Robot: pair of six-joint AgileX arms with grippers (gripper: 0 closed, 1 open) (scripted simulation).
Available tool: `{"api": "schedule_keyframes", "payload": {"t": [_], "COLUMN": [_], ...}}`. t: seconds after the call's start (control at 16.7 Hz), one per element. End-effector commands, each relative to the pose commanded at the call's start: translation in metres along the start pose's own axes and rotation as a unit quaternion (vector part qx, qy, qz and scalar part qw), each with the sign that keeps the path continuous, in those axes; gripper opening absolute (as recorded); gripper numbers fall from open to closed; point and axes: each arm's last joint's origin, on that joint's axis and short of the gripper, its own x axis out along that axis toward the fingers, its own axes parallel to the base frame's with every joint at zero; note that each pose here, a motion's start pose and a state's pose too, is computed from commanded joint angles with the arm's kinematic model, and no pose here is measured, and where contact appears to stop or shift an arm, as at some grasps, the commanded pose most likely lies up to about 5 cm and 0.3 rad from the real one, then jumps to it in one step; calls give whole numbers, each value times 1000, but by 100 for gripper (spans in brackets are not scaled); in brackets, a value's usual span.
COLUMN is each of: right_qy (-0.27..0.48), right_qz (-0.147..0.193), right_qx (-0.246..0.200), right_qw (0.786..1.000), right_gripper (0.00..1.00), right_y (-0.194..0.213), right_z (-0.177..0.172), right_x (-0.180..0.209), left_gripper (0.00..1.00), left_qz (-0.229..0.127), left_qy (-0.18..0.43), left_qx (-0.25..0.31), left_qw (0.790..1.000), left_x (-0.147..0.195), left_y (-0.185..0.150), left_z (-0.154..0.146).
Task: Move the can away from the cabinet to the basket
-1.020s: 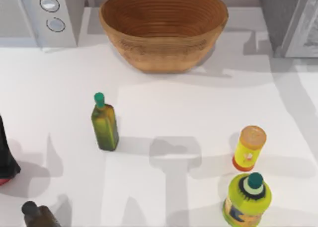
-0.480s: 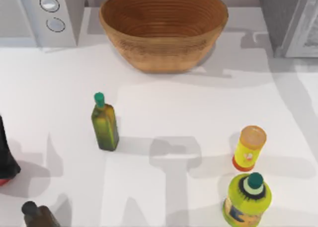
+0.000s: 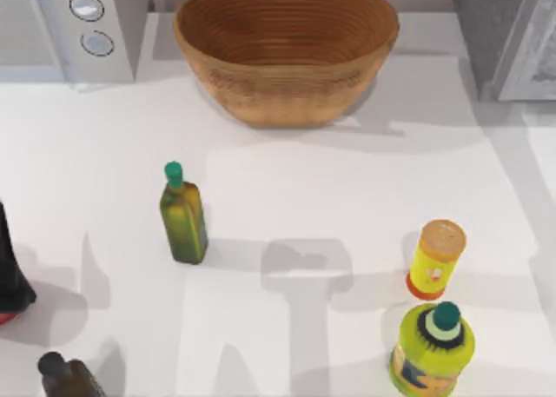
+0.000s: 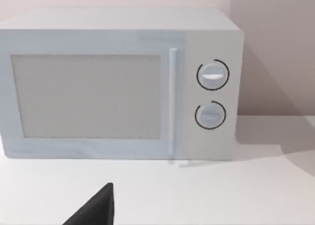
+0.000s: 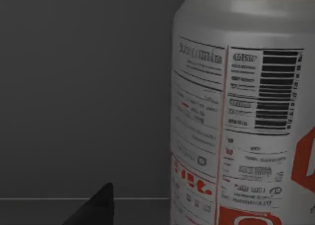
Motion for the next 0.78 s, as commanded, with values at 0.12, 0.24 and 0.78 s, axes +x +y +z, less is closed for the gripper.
{"api": "schedule_keyframes", "payload": {"t": [0.12, 0.24, 0.78], "right_qy": [0, 3, 0], "right_qz": [0, 2, 0], "right_qx": [0, 0, 0], "right_qw": [1000, 1000, 1000], "right_gripper": [100, 100, 100], "right_y": [0, 2, 1], "right_z": [0, -1, 2], "right_x": [0, 0, 48], "left_gripper": [100, 100, 100], "left_qz": [0, 0, 0], "left_qy": [0, 0, 0], "left_qx": [0, 0, 0], "left_qw": [1000, 1000, 1000], "left_x": [0, 0, 0], "left_y": [0, 0, 0], "left_z": [0, 0, 0]}}
